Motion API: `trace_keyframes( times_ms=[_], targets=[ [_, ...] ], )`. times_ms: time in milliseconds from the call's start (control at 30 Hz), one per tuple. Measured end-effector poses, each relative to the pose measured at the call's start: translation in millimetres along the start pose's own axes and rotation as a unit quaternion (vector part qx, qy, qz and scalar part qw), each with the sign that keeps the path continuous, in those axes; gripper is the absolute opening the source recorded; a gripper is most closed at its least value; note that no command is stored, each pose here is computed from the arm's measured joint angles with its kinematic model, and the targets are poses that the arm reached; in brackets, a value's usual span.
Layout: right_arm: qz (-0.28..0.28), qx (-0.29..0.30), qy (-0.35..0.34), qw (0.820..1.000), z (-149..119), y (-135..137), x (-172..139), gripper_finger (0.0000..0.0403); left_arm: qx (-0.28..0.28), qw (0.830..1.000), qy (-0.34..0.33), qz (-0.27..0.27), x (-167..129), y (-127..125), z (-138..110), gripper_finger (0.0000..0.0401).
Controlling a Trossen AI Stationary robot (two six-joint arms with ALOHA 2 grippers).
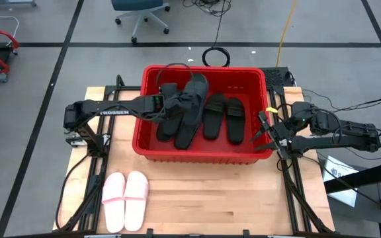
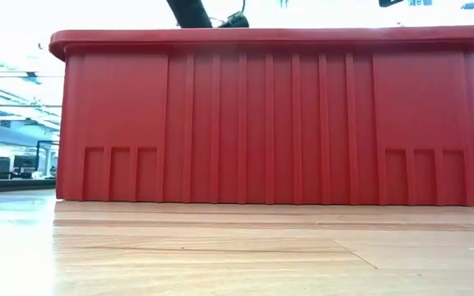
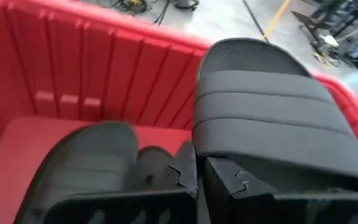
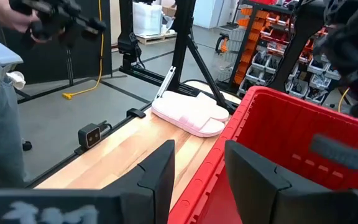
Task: Pick and place slides into bin
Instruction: Put the black slide into the red bin
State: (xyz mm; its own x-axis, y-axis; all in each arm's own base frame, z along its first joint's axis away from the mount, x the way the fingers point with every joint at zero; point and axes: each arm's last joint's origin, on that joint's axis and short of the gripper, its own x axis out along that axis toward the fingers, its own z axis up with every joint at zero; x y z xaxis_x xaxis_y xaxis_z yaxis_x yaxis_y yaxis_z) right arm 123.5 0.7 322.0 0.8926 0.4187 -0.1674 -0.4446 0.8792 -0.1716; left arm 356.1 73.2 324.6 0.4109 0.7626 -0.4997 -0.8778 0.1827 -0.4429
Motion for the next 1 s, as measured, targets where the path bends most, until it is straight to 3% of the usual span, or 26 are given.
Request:
trace_keyframes(
  times_ms=[367,733,1000],
  targets=[
    [0.000,0.000,0.000,1.000,0.0,0.0,0.0,0.0130,-0.036,0.999,0.023,0.005,25.3,26.6,-41.1,0.0000],
    [-0.001,-0.029,-0.001,1.000,0.4,-0.2,0.0,0.0130,0.026,0.998,0.038,0.031,54.7,31.2,-73.9,0.0000],
    [-0.002,-0.026,-0.002,1.000,0.6,-0.2,0.0,0.0130,0.037,0.997,0.045,0.051,65.1,32.7,-85.7,0.0000]
  ],
)
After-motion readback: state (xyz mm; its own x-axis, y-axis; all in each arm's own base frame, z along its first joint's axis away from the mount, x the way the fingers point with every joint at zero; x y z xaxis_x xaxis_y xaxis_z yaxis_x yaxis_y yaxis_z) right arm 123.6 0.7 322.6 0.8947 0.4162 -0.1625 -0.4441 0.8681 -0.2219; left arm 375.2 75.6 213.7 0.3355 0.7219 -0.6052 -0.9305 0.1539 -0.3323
